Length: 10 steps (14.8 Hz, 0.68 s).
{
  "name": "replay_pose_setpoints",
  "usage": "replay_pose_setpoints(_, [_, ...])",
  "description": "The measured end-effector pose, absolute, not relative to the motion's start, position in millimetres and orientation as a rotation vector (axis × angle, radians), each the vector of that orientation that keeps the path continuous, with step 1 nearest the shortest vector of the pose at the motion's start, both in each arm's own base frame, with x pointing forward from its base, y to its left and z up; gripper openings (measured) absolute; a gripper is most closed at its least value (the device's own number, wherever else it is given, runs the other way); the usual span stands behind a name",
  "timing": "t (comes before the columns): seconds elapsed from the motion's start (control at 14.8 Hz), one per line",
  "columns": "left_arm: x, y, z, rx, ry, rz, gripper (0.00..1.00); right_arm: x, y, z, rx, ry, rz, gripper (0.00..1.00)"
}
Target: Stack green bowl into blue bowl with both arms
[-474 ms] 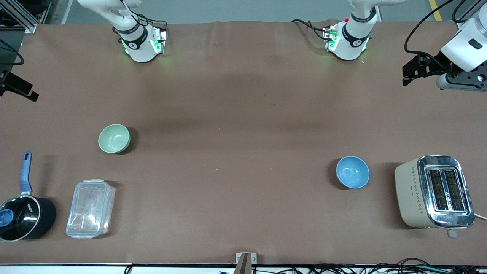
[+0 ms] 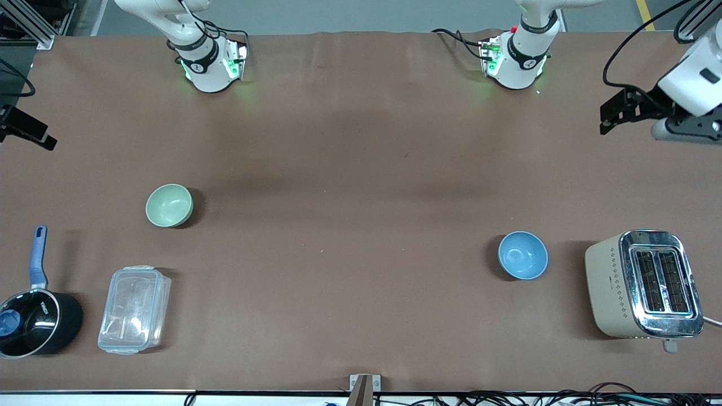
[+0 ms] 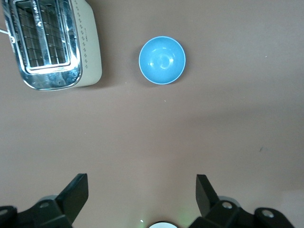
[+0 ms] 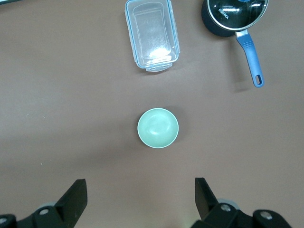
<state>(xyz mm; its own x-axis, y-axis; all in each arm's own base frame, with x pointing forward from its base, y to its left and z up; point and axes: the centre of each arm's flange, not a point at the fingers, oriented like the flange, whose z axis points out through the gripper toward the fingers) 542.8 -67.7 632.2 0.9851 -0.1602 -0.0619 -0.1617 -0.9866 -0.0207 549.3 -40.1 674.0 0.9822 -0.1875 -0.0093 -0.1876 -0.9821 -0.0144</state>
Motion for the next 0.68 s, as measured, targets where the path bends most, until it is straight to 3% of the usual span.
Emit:
replay_pose_setpoints(0.34, [625.6, -67.1, 498.9, -3.128, 0.251, 0.188, 1.0, 552.5, -44.7, 638.4, -3.11, 0.307, 0.107, 1.0])
replay_pose_setpoints(0.68, [666.7, -44.8, 393.0, -3.152, 0.193, 0.234, 1.0, 573.8, -48.3, 495.0, -3.115, 0.31, 0.098, 1.0])
